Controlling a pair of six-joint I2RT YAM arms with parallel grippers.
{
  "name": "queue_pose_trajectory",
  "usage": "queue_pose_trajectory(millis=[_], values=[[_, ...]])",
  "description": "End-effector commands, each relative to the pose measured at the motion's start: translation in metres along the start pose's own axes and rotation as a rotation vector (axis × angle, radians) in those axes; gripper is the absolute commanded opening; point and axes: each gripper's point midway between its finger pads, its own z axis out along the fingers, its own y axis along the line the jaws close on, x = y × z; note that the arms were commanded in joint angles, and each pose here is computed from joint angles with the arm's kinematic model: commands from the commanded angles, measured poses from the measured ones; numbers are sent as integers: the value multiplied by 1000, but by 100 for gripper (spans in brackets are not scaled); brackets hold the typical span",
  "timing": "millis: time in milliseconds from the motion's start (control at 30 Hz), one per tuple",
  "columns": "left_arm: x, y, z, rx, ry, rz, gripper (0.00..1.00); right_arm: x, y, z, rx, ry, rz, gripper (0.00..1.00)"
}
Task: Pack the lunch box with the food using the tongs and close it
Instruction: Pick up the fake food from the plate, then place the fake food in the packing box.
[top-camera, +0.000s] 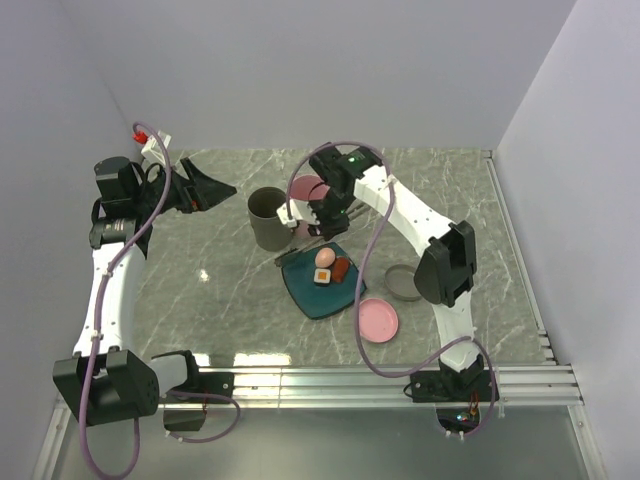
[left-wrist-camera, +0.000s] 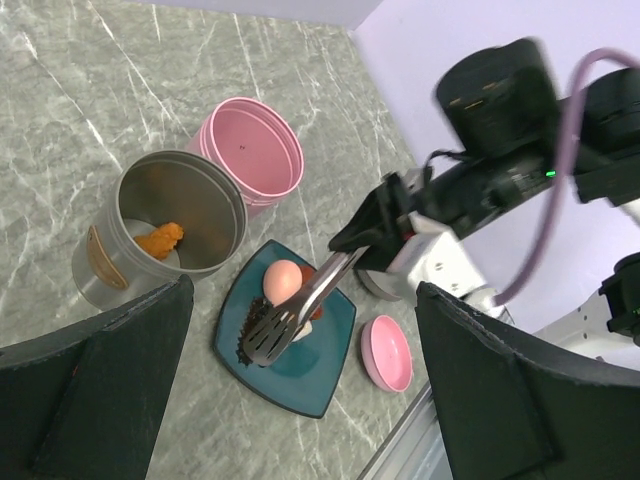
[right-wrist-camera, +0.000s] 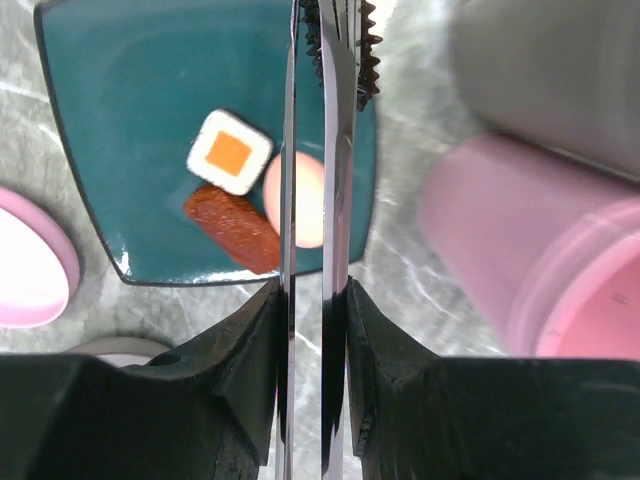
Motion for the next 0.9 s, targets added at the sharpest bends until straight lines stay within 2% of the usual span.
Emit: queue_pose_trajectory(millis=[0,167,367,767,867], values=[[-4,-14,-5,45,-18,43,99,-28,16,-53,51,-59,21,23],[-10,-21,-8,50,-30,75,99,-48,9,-82,155,-112,52,22],[-7,-21,-8,57,-25,68,99,-74,-21,-117,325,-191,68,22],[-3,-18,-10,34,-13,74,99,-70,-91,-113,536,-218,147,22],[-3,-16,-11,20,-9,83,99,-67,-98,-104,532,-209,153,22]])
